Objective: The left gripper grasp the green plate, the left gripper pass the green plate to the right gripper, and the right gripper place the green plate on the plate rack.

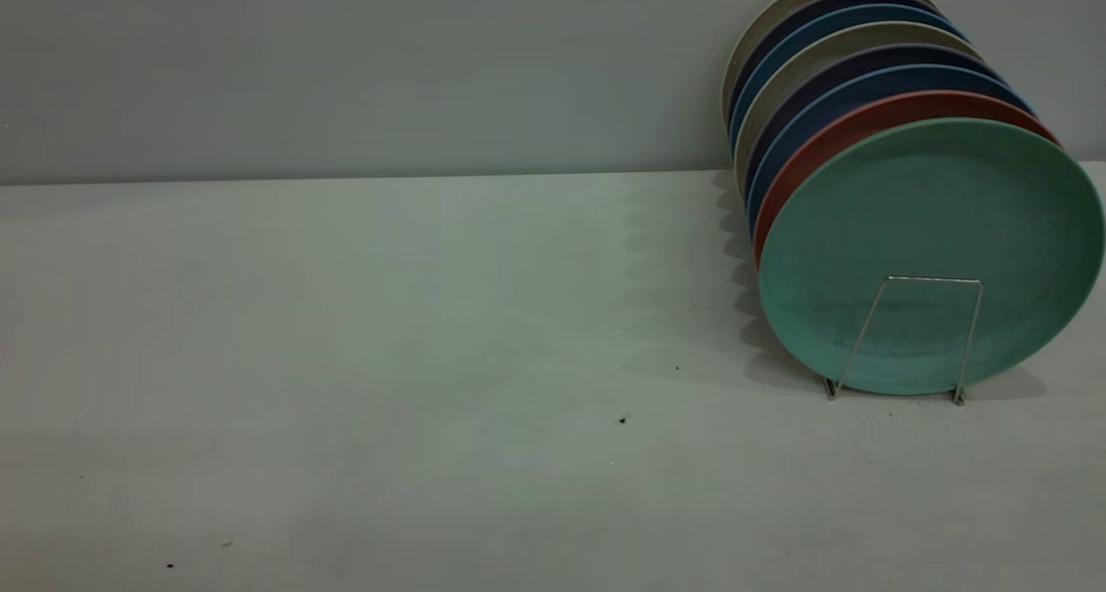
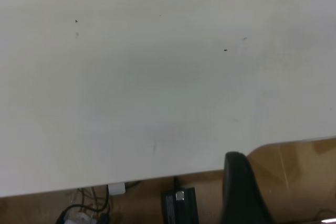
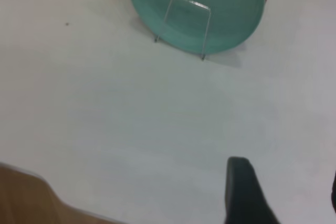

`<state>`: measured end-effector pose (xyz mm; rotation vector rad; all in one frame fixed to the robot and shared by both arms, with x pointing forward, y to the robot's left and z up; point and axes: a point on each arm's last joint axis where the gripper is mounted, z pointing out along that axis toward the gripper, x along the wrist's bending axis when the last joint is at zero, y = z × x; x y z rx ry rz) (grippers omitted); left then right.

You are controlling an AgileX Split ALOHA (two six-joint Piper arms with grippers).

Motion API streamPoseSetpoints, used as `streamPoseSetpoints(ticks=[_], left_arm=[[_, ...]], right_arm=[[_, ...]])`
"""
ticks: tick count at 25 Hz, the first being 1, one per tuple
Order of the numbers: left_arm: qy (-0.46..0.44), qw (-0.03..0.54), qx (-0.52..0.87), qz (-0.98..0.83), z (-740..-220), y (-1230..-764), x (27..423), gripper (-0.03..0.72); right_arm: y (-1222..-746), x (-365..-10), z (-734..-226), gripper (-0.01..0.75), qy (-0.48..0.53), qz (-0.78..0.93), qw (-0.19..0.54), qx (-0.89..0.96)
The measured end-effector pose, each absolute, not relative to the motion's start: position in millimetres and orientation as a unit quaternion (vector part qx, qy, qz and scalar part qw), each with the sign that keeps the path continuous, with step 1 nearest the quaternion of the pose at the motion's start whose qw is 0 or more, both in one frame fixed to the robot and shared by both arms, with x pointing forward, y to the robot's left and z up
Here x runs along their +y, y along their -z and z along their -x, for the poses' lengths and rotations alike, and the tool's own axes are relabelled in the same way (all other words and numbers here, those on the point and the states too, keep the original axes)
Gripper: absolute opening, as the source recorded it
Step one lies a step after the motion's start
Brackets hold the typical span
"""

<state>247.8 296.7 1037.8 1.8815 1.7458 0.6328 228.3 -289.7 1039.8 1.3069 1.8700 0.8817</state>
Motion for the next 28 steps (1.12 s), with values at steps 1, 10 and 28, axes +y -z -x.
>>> streamPoseSetpoints(ticks=[1,10,28], left_arm=[[-0.231,0.245,0.641,-0.690,-249,-1035,297,0.460],[-0.232,0.247,0.641,-0.689,-250,-1033,297,0.460],[-0.294,0.303,0.616,-0.666,-226,-1033,296,0.460]], right_arm=[[-1040,-290,-228,0.411,-0.340,-0.503,0.342,0.718],[-1040,-291,-229,0.411,-0.340,-0.510,0.345,0.711],[-1040,-290,-229,0.411,-0.334,-0.524,0.351,0.700]])
